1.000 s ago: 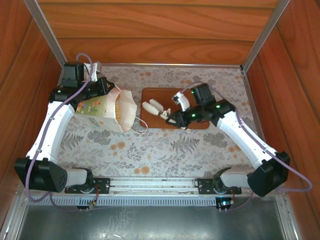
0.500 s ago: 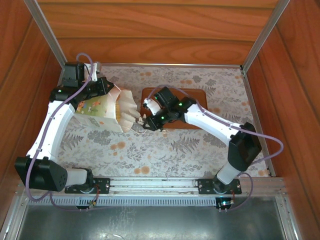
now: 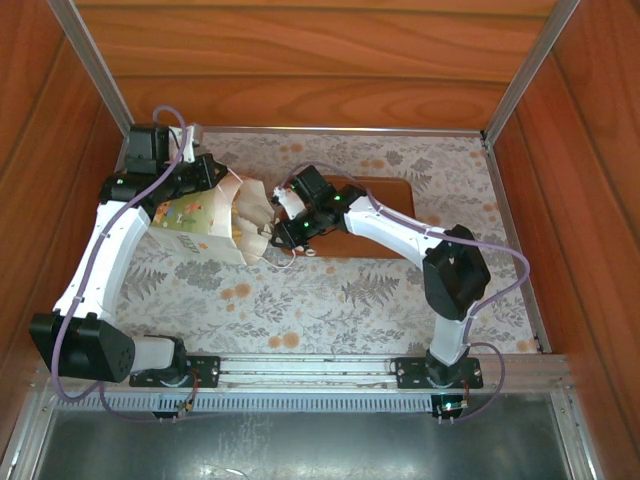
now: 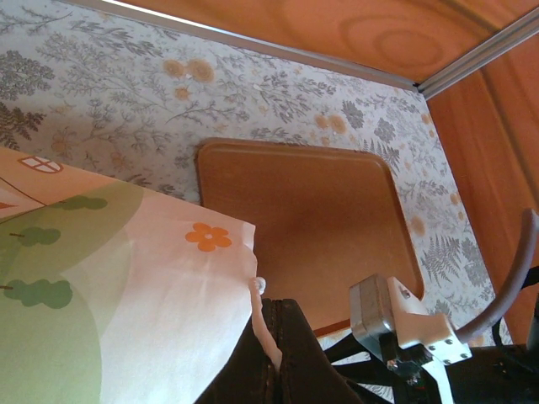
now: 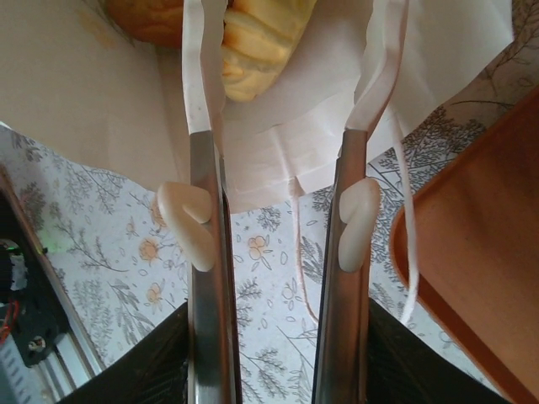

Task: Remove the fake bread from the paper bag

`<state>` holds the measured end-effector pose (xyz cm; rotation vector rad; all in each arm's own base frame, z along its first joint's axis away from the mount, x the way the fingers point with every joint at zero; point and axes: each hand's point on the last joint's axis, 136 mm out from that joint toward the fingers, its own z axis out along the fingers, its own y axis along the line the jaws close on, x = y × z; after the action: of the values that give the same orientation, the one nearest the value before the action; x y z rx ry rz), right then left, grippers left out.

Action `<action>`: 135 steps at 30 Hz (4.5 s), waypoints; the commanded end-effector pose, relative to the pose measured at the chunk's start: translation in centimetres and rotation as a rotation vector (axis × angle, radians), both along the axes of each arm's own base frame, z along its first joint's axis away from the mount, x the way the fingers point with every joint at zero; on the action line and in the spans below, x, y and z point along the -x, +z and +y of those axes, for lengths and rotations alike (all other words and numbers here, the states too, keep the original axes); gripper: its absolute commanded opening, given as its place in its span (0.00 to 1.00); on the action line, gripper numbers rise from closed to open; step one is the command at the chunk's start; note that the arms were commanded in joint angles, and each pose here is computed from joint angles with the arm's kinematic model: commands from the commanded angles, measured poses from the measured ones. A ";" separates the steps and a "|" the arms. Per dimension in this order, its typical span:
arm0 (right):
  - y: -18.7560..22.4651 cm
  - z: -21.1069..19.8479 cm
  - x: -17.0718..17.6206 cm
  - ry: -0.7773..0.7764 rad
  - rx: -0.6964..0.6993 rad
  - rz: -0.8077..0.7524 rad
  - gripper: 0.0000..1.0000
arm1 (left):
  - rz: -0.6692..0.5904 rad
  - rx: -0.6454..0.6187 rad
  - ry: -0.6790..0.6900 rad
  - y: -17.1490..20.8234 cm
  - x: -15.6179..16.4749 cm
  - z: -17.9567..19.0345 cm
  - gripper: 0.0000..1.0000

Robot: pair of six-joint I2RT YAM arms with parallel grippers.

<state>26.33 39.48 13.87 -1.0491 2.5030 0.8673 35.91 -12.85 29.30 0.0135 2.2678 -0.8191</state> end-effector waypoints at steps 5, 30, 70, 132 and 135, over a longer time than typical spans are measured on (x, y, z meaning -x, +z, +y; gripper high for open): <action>1.2 2.1 0.3 -0.021 -0.108 0.061 0.49 | -0.071 -0.014 0.021 1.9 0.0 0.6 0.00; 4.9 5.5 -2.0 -0.289 -0.445 0.395 0.54 | -0.063 -0.002 0.021 2.0 -0.3 0.4 0.00; 5.6 6.1 -2.6 -0.308 -0.406 0.439 0.27 | -0.049 -0.003 0.016 1.5 -0.6 0.3 0.00; 5.1 -18.4 1.6 -0.258 0.405 -0.110 0.20 | -0.061 -0.004 0.023 1.2 -1.2 0.4 0.00; 4.3 -20.7 0.6 -0.297 0.449 -0.049 0.21 | -0.062 -0.007 0.020 1.1 -1.0 0.4 0.00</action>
<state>25.09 22.36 19.22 -0.7890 2.6990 0.3514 36.55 -12.77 29.93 0.0130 2.2417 -0.8098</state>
